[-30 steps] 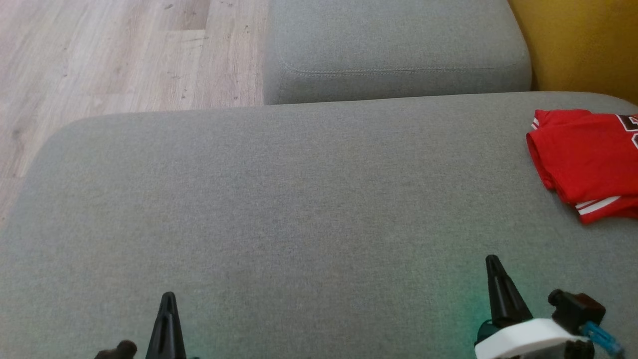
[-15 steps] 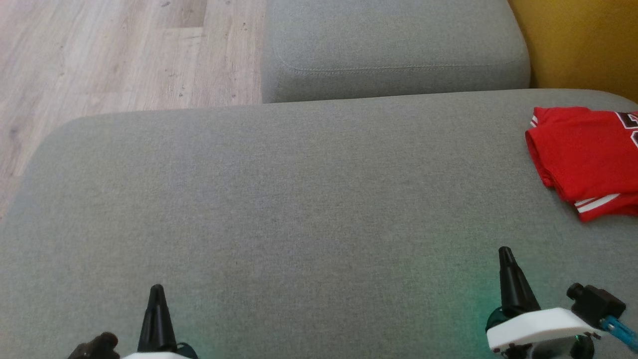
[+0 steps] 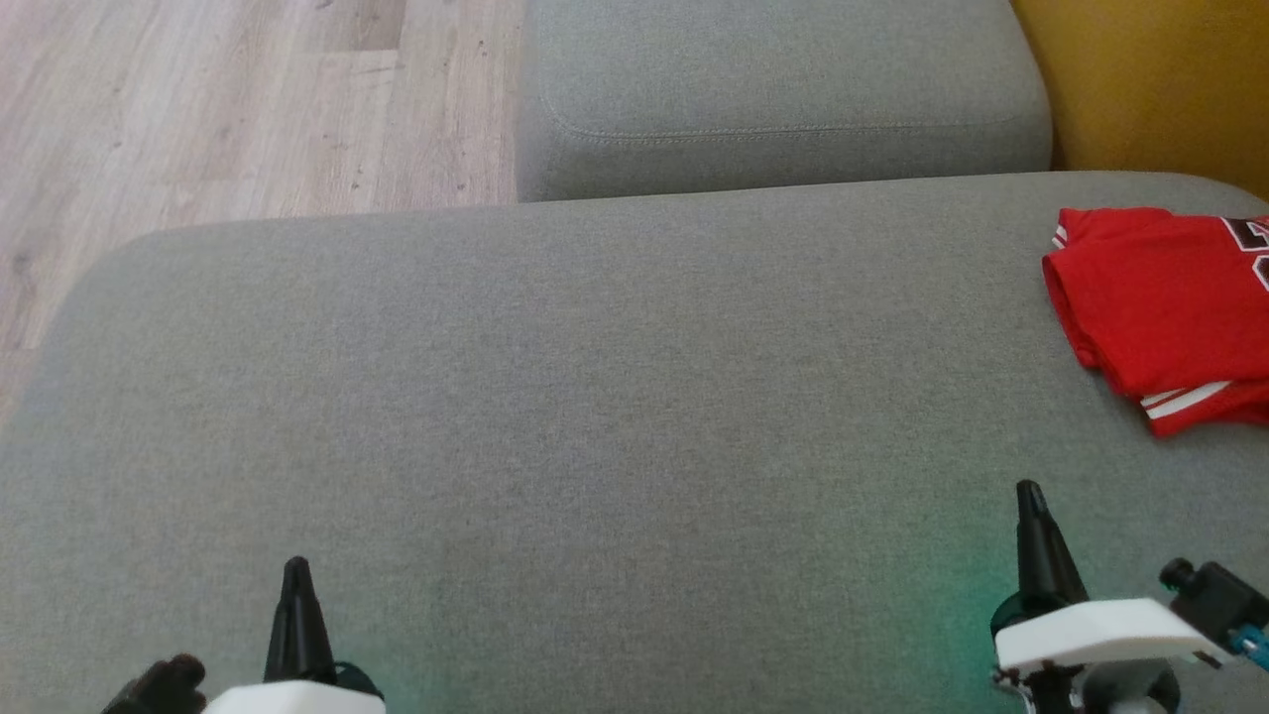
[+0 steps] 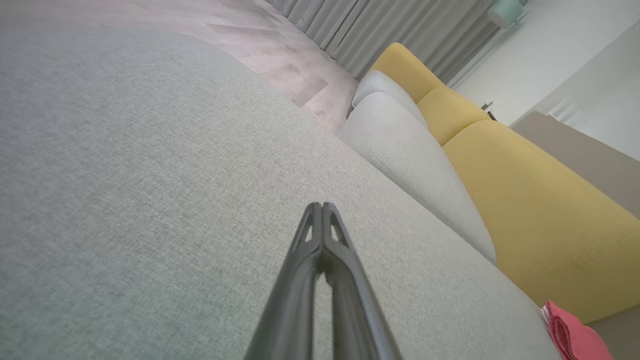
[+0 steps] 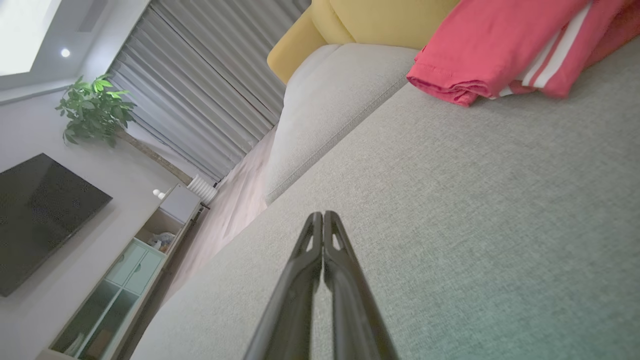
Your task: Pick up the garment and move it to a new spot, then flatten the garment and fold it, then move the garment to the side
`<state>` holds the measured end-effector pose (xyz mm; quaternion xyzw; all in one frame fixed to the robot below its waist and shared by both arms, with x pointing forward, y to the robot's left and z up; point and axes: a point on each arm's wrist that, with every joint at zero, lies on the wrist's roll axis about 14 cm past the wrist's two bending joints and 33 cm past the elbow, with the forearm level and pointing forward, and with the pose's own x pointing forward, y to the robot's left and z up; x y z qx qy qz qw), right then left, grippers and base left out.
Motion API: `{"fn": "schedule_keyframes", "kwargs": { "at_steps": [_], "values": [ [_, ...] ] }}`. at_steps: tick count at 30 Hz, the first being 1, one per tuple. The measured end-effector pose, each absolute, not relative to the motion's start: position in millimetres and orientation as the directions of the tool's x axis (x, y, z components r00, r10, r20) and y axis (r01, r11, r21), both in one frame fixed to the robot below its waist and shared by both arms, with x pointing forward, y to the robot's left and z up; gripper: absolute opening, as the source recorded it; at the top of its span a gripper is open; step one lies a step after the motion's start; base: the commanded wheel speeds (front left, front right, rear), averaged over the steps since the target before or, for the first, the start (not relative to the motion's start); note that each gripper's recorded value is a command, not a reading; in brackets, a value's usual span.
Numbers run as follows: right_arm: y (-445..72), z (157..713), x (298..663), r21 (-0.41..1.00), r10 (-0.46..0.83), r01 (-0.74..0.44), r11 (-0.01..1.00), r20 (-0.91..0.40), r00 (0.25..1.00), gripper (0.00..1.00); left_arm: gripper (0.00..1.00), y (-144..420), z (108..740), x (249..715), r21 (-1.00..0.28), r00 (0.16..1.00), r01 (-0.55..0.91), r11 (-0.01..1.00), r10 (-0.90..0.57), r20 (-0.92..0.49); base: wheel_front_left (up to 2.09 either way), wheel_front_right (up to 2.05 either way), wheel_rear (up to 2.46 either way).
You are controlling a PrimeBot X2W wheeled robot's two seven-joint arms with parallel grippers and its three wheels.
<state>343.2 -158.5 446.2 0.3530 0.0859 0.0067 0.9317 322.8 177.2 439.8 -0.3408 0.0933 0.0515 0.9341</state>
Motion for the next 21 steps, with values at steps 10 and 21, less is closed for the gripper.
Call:
{"fn": "schedule_keyframes", "kwargs": {
  "at_steps": [10,21],
  "values": [
    [-166.4,446.5,345.9,0.738,0.049,0.089,0.669,-0.164,0.985,0.0,0.0,178.6,440.4,328.1,-0.711,0.975,-0.179,0.68,0.027,-0.219,0.0,0.0,0.0],
    [-172.9,452.1,352.3,0.816,0.03,0.111,0.568,-0.155,0.988,0.0,0.0,180.4,445.2,337.0,-0.796,0.977,-0.182,0.577,0.018,-0.21,0.0,0.0,0.0]
  ]
}}
